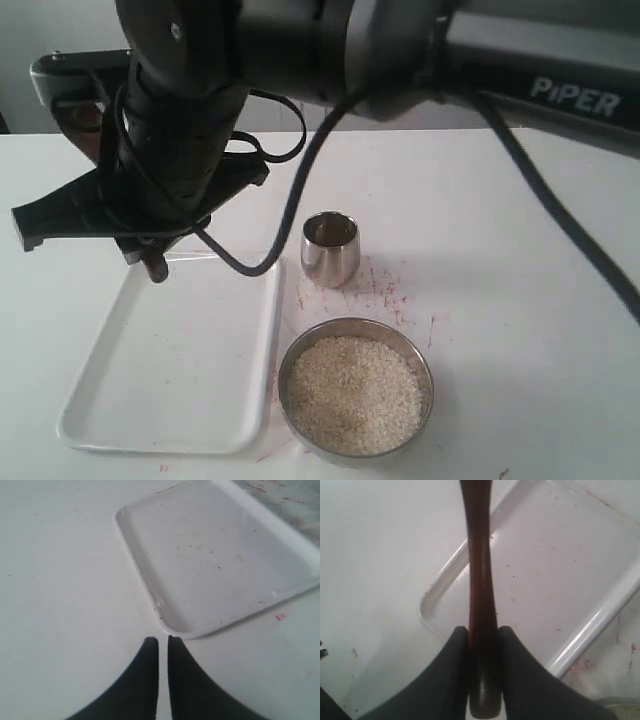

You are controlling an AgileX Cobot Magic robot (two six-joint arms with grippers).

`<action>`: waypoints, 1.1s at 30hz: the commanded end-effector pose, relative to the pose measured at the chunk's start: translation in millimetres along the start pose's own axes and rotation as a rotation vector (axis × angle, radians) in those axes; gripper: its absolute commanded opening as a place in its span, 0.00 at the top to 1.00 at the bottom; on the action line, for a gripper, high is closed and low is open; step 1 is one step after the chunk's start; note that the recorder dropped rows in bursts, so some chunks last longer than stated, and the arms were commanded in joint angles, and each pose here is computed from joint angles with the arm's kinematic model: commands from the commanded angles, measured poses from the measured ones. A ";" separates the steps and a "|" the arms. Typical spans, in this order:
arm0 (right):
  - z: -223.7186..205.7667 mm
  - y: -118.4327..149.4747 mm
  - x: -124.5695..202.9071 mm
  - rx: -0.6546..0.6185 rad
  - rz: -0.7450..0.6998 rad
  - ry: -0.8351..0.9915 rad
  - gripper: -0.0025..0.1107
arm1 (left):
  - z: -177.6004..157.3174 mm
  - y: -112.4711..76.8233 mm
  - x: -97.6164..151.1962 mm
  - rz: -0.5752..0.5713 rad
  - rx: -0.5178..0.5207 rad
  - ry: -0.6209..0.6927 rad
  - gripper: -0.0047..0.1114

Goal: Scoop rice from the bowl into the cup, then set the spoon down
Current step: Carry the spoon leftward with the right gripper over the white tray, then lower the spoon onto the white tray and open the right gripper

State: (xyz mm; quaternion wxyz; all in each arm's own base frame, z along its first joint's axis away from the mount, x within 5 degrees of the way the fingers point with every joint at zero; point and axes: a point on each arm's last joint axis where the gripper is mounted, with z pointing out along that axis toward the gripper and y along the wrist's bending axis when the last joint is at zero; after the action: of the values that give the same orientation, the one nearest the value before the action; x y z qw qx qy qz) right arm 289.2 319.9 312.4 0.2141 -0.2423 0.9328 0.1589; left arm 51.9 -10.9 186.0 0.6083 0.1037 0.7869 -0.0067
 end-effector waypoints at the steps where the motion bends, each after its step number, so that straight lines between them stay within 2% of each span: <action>1: 14.4 2.5 2.5 0.031 -0.036 0.069 0.98 | 0.3 -0.6 1.8 -0.007 0.003 0.005 0.84; 6: 44.2 1.6 9.0 0.057 -0.031 0.150 0.98 | 0.3 -0.6 1.8 -0.007 0.003 0.005 0.84; 20: 114.6 -6.6 26.6 0.120 0.122 0.267 0.98 | 0.3 -0.6 1.8 -0.007 0.003 0.005 0.84; 33: 126.3 -13.1 24.2 0.174 0.095 0.213 0.98 | 0.3 -0.6 1.8 -0.007 0.003 0.005 0.84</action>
State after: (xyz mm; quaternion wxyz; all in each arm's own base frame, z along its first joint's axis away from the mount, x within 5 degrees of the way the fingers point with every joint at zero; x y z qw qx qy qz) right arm 315.7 348.8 190.2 0.1145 -0.1938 0.9722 0.0641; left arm 51.9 -10.9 186.0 0.6083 0.1037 0.7869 -0.0067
